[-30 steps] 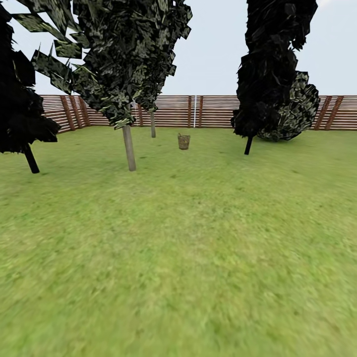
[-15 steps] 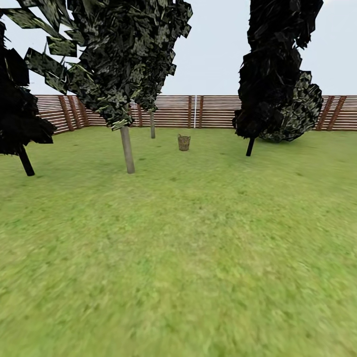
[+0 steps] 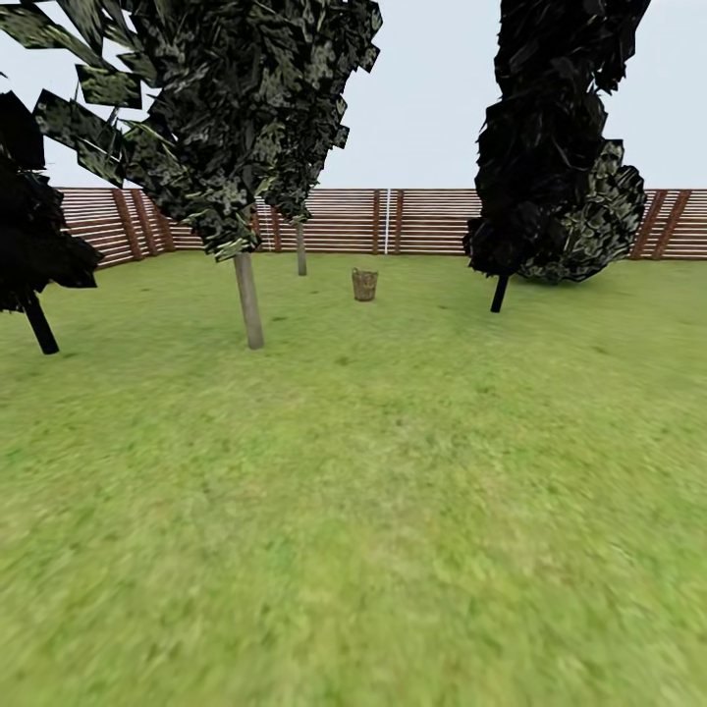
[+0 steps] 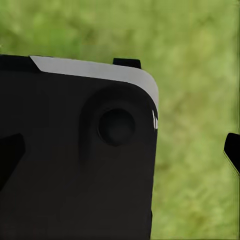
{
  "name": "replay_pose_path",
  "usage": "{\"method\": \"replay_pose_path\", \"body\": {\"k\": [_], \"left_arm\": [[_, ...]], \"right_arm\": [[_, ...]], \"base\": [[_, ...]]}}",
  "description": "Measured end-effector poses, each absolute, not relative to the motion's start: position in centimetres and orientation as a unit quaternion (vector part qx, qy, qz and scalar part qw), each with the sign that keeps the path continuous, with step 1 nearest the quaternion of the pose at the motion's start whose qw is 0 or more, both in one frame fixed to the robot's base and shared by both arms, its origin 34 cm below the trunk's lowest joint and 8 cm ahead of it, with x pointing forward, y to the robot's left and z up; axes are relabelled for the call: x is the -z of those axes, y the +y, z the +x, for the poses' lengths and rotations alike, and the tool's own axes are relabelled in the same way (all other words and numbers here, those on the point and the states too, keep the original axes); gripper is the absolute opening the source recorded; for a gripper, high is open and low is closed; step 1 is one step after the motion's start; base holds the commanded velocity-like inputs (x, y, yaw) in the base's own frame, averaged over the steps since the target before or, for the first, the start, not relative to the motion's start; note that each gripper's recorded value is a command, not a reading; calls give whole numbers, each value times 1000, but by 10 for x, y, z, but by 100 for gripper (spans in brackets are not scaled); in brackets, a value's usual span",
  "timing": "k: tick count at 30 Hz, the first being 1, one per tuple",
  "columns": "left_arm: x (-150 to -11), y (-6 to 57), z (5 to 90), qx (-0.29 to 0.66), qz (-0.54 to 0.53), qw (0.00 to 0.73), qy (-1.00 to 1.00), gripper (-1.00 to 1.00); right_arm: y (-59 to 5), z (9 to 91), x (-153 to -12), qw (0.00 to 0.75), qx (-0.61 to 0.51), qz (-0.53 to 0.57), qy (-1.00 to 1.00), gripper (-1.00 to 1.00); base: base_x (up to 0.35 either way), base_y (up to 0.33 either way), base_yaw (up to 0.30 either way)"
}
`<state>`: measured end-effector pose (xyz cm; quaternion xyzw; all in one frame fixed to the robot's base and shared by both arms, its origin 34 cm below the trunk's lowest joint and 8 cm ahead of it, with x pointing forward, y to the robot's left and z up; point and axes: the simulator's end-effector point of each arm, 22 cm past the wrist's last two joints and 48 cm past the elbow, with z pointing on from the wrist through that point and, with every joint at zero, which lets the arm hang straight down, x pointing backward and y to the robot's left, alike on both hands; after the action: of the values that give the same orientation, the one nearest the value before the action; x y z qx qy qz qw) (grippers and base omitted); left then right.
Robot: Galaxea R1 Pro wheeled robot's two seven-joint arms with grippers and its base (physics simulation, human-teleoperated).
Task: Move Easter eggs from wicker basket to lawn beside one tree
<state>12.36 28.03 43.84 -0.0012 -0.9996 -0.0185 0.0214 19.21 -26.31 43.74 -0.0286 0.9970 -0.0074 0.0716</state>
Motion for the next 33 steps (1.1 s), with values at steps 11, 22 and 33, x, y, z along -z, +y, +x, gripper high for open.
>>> {"method": "replay_pose_path", "body": {"k": [11, 22, 33], "left_arm": [[-438, 280, 124, 18, -2, 21, -1000, 100], [-438, 280, 124, 18, -1, 21, -1000, 100], [-438, 280, 124, 18, -1, 21, -1000, 100]], "right_arm": [[-265, 192, -437, 72, 9, -26, 997, 100], [-266, 192, -437, 72, 9, -25, 997, 100], [-264, 192, -437, 72, 8, -26, 997, 100]], "base": [[323, 0, 0], [323, 0, 0], [323, 0, 0]]}}
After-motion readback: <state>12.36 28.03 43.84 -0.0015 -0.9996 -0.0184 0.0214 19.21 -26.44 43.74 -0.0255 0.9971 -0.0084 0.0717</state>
